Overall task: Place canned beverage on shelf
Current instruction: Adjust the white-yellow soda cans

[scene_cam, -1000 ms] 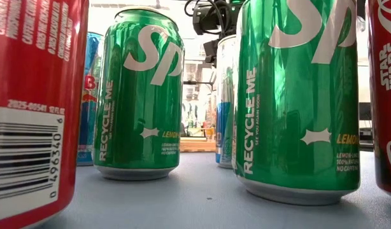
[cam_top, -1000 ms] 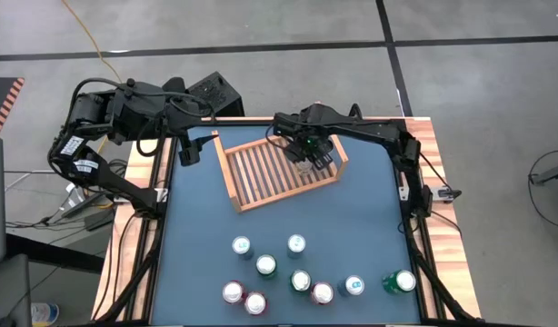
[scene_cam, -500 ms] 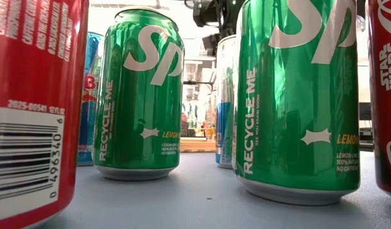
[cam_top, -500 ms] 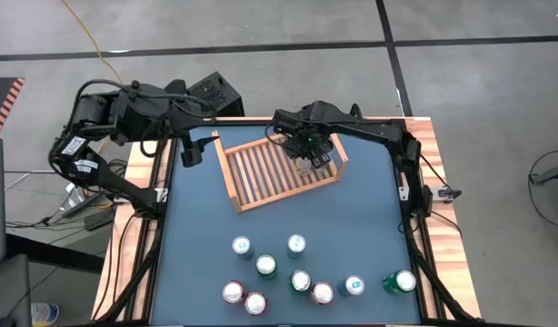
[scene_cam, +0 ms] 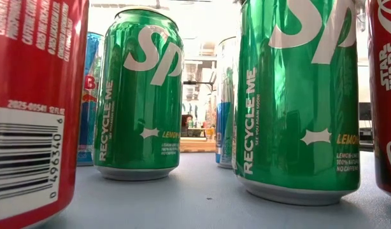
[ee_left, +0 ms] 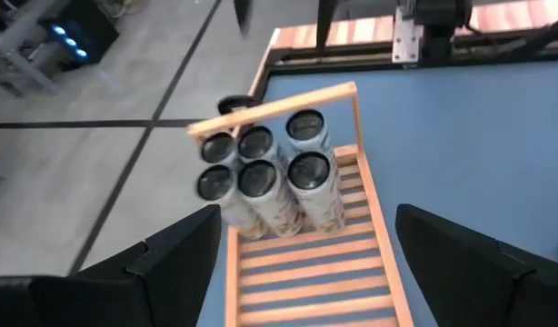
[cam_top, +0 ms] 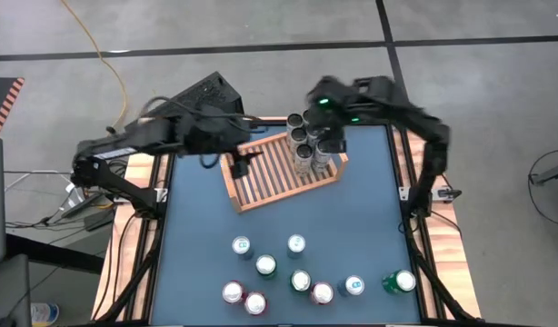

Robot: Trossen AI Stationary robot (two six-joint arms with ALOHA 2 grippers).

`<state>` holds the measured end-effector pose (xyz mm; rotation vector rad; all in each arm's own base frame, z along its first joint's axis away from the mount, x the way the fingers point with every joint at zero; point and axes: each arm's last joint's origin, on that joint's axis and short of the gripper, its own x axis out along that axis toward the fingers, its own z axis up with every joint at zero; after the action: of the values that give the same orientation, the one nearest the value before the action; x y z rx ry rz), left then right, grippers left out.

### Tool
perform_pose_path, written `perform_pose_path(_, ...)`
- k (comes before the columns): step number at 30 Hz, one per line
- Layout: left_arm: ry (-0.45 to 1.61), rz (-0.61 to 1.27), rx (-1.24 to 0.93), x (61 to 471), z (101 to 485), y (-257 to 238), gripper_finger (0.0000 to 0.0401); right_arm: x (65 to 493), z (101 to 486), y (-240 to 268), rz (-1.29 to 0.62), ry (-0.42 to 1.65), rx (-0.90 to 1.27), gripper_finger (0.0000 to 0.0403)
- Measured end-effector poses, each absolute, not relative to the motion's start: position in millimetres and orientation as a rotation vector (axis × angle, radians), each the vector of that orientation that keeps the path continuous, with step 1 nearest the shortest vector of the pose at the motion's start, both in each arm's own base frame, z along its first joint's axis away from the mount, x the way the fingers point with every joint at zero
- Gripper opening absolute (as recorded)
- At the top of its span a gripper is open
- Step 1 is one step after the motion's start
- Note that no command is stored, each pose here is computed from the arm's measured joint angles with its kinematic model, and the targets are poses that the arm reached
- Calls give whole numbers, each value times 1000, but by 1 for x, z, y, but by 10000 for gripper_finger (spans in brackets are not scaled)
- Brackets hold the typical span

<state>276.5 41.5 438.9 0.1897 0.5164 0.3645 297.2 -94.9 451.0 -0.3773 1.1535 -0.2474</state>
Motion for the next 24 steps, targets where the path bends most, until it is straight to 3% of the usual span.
perform_pose_path(6,394,279,113,307,366,61,318,243,495,-66,-257,924,-221,219)
perform_pose_path(14,352,334,58,308,288,66,313,196,522,-37,-261,759,-127,191)
perform_pose_path(18,363,347,5,314,274,67,277,188,527,-30,-277,721,-114,171)
perform_pose_path(24,374,335,-24,337,266,73,181,187,528,-25,-268,714,-127,138)
